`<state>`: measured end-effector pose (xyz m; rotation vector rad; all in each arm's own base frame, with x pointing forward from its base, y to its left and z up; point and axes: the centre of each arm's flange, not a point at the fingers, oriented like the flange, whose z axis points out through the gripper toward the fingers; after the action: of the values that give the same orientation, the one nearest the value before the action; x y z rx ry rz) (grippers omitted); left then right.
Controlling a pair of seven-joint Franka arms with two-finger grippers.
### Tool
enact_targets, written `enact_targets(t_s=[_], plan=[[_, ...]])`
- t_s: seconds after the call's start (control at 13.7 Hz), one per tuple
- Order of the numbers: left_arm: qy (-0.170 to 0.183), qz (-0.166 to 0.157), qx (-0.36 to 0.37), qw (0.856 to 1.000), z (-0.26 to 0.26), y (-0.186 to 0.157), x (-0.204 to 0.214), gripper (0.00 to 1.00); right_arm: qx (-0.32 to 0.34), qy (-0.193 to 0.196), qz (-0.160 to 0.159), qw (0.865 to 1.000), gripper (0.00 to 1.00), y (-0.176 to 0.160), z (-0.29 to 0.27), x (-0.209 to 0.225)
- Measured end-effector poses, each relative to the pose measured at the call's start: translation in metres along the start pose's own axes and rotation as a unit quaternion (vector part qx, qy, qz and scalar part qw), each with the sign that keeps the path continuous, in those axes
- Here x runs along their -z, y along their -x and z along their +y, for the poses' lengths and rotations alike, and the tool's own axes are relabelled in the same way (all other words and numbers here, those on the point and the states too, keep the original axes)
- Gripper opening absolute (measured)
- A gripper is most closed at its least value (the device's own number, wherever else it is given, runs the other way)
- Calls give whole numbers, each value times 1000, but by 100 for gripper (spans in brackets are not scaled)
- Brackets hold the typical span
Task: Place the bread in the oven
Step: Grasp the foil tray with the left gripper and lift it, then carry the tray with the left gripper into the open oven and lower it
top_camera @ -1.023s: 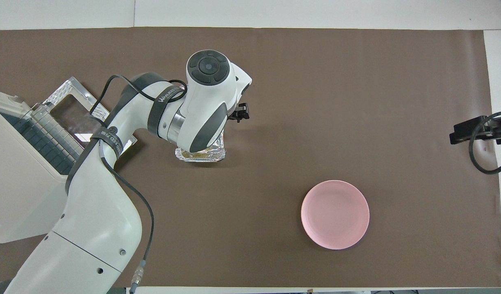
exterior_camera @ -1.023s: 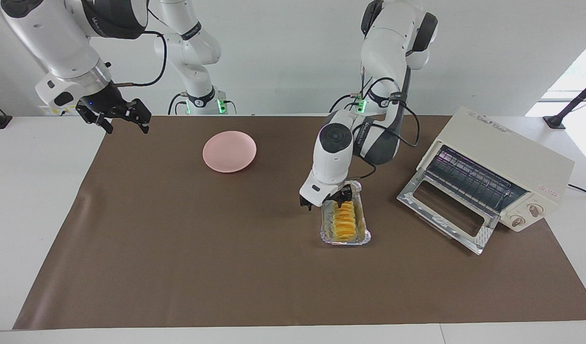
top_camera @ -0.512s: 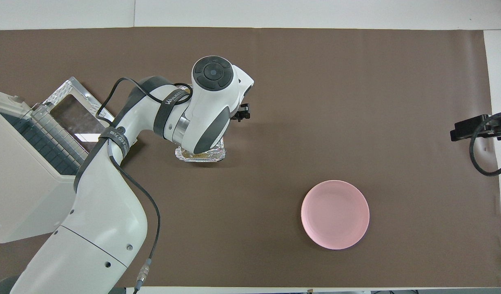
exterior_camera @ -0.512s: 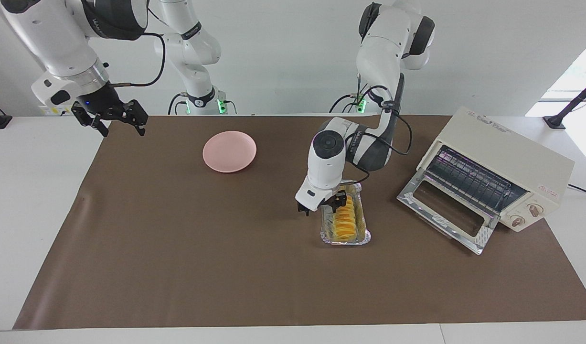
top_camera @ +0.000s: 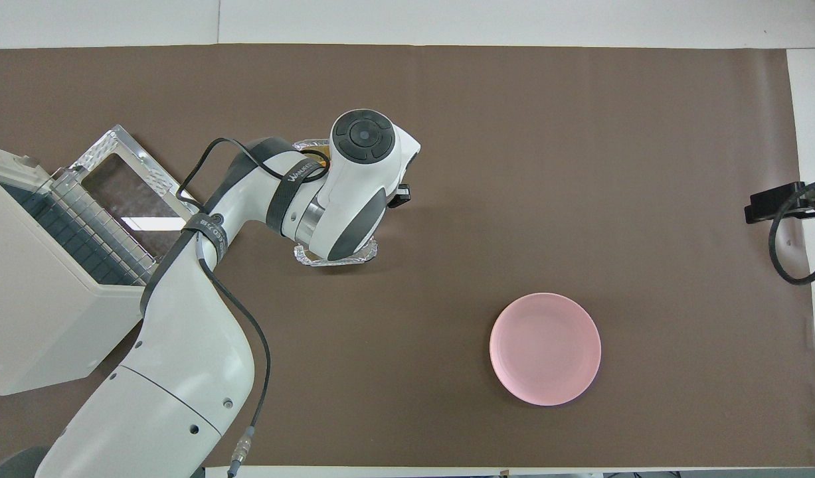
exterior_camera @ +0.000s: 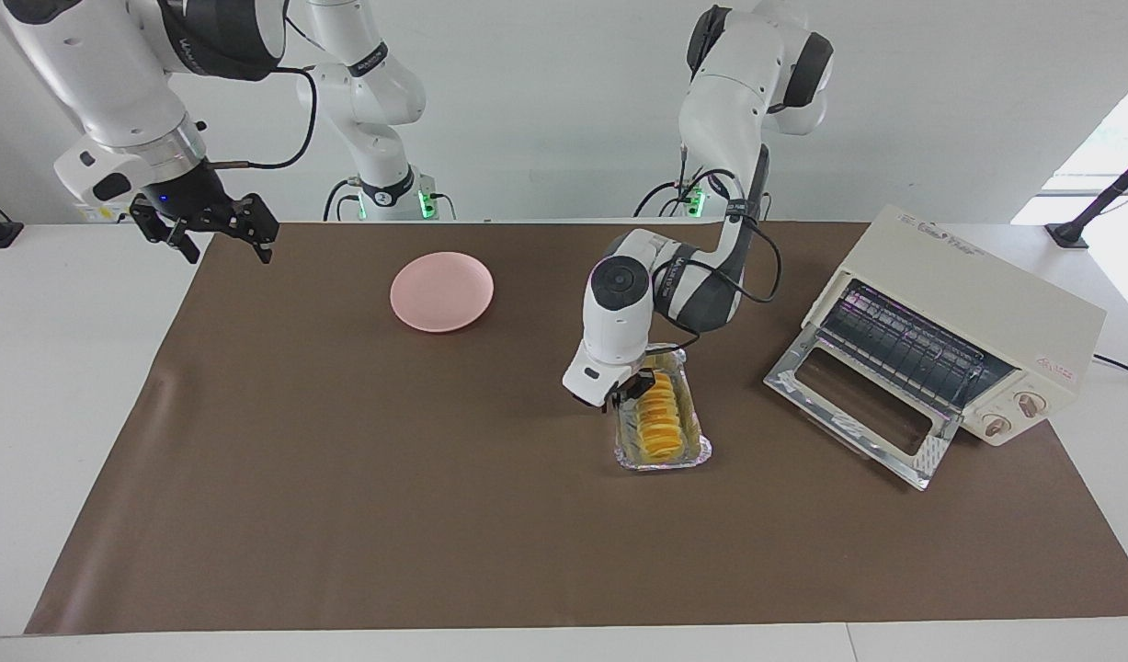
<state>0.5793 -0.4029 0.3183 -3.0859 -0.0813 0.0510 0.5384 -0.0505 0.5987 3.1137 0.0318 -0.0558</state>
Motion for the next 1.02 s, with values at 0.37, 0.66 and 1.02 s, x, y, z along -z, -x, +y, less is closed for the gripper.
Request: enact_targets(t_s=[0.37,0.66,1.02], plan=[[-15,-5,22,1000,-16,-17,43,2,18,-2,-15,1000,100,3,-1,-3],[-42,4,75,996,-73,-49,80,2,19,-2,-18,1000,100,4,-2,-4],[-71,5,153,986,-168,-78,117,2,20,-2,-19,1000,100,4,-3,-4]])
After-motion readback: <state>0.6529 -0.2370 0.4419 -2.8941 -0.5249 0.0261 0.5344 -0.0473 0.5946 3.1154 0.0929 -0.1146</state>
